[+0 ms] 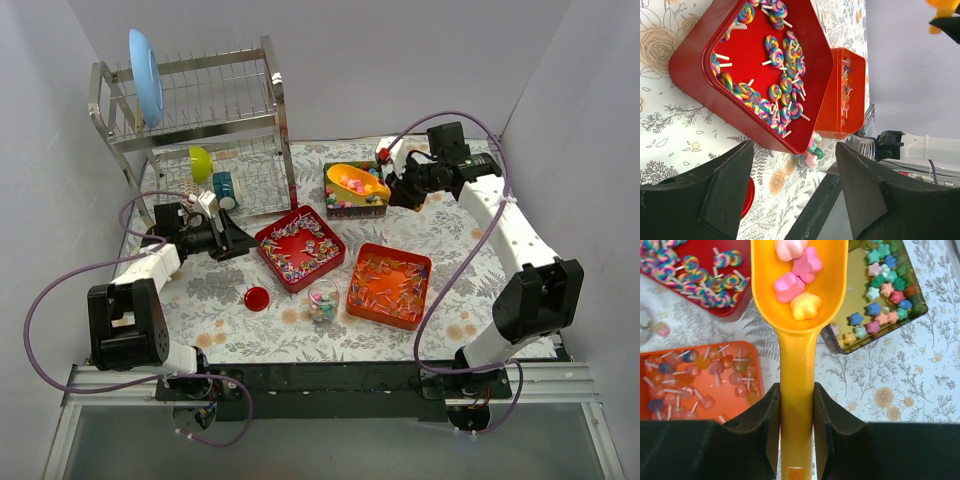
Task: Pack the candies
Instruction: Place the fake candies in the packing bottle.
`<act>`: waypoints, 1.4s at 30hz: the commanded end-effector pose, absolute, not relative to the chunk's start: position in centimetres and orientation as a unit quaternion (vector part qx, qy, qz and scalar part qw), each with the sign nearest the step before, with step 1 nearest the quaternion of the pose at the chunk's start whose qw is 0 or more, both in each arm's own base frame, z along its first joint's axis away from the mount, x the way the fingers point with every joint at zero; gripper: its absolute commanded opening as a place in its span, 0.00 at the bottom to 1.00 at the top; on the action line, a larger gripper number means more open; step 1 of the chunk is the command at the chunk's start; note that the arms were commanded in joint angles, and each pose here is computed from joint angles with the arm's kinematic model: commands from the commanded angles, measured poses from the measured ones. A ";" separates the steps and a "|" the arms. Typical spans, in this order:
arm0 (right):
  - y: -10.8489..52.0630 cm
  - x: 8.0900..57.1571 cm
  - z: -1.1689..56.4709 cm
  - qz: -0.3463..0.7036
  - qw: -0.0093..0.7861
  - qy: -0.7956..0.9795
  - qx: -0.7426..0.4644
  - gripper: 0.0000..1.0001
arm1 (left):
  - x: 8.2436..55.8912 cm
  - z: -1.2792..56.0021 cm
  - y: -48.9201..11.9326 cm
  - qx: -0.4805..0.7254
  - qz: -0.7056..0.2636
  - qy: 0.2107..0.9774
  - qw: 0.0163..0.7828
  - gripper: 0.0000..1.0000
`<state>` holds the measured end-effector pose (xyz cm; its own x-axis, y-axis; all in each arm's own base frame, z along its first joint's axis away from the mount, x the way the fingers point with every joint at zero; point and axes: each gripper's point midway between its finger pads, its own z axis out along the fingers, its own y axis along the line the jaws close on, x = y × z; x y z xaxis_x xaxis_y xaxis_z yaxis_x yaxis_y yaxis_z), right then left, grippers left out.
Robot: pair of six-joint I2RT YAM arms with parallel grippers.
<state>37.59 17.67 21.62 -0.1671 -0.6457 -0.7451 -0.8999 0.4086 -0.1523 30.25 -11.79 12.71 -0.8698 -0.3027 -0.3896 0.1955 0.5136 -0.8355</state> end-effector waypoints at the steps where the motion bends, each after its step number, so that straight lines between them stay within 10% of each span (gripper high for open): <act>1: 18.0 32.2 25.1 0.190 0.357 0.696 -0.593 0.01 | 30.5 14.9 -11.6 -0.026 -0.488 0.823 0.289 0.65; 15: 19.1 22.6 23.4 0.096 0.216 0.582 -0.778 0.01 | 29.5 16.0 -11.7 -0.036 -0.489 0.813 0.314 0.65; 42: 18.2 22.8 24.0 -0.106 0.157 0.460 -0.868 0.01 | 28.8 15.9 -11.9 -0.046 -0.493 0.808 0.321 0.65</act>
